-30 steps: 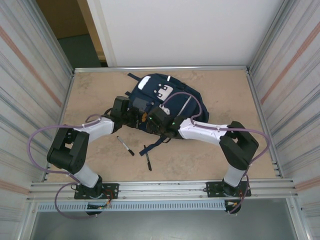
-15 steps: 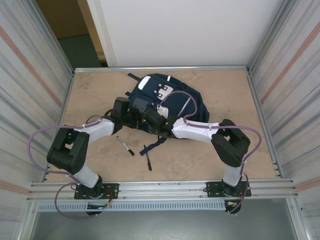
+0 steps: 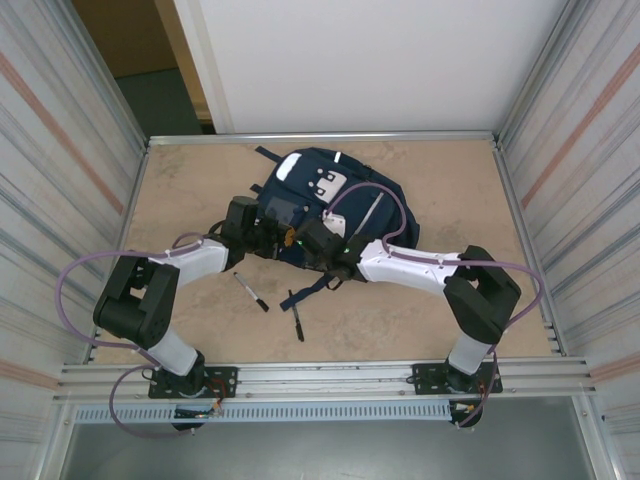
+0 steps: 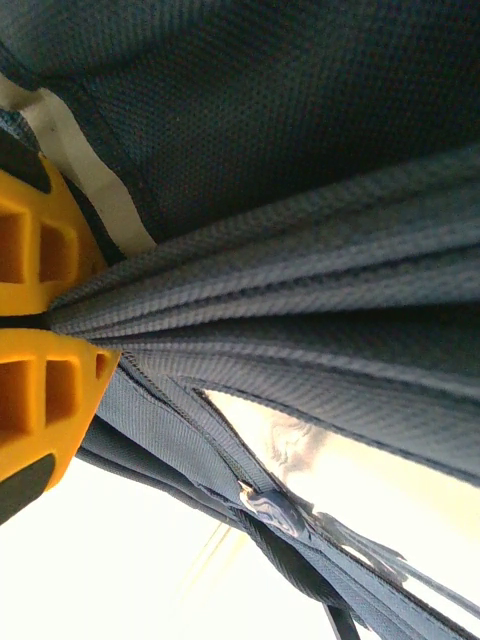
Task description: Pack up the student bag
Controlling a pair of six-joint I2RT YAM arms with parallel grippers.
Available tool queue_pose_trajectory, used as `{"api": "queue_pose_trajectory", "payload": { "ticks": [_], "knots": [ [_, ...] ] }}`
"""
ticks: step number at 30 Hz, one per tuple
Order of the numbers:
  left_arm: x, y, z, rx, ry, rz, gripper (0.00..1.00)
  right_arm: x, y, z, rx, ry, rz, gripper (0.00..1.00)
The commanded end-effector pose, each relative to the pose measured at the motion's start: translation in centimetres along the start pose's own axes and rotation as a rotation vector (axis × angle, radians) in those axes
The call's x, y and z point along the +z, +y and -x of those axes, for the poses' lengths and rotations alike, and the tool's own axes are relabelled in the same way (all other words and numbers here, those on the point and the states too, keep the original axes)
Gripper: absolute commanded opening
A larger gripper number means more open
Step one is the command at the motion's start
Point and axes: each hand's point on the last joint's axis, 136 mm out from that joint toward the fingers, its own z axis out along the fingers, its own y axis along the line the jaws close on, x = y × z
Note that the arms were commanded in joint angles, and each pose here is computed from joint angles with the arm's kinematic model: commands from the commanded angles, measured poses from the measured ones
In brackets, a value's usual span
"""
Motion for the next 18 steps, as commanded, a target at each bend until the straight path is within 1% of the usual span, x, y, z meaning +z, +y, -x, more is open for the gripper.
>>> {"api": "queue_pose_trajectory", "payload": {
  "ticks": [1, 4, 9, 13, 18],
  "knots": [
    [-0.3, 0.3, -1.0, 0.014, 0.055, 0.014, 0.0, -0.5, -2.1, 0.5, -0.021, -0.018, -0.066, 0.15],
    [-0.2, 0.1, -1.3, 0.019, 0.066, 0.002, 0.0, 0.3, -2.2, -0.2, -0.019, 0.013, -0.056, 0.15],
    [0.0, 0.5, -1.6, 0.018, 0.076, 0.015, 0.0, 1.6, -1.4, -0.4, -0.019, 0.013, -0.016, 0.18],
    [-0.1, 0.5, -1.7, 0.019, 0.077, 0.014, 0.0, 2.7, -1.4, -0.5, -0.032, 0.027, -0.041, 0.21],
    [-0.1, 0.2, -1.9, 0.022, 0.086, 0.004, 0.0, 3.7, -1.6, -1.1, -0.043, 0.045, -0.06, 0.21]
  ]
}}
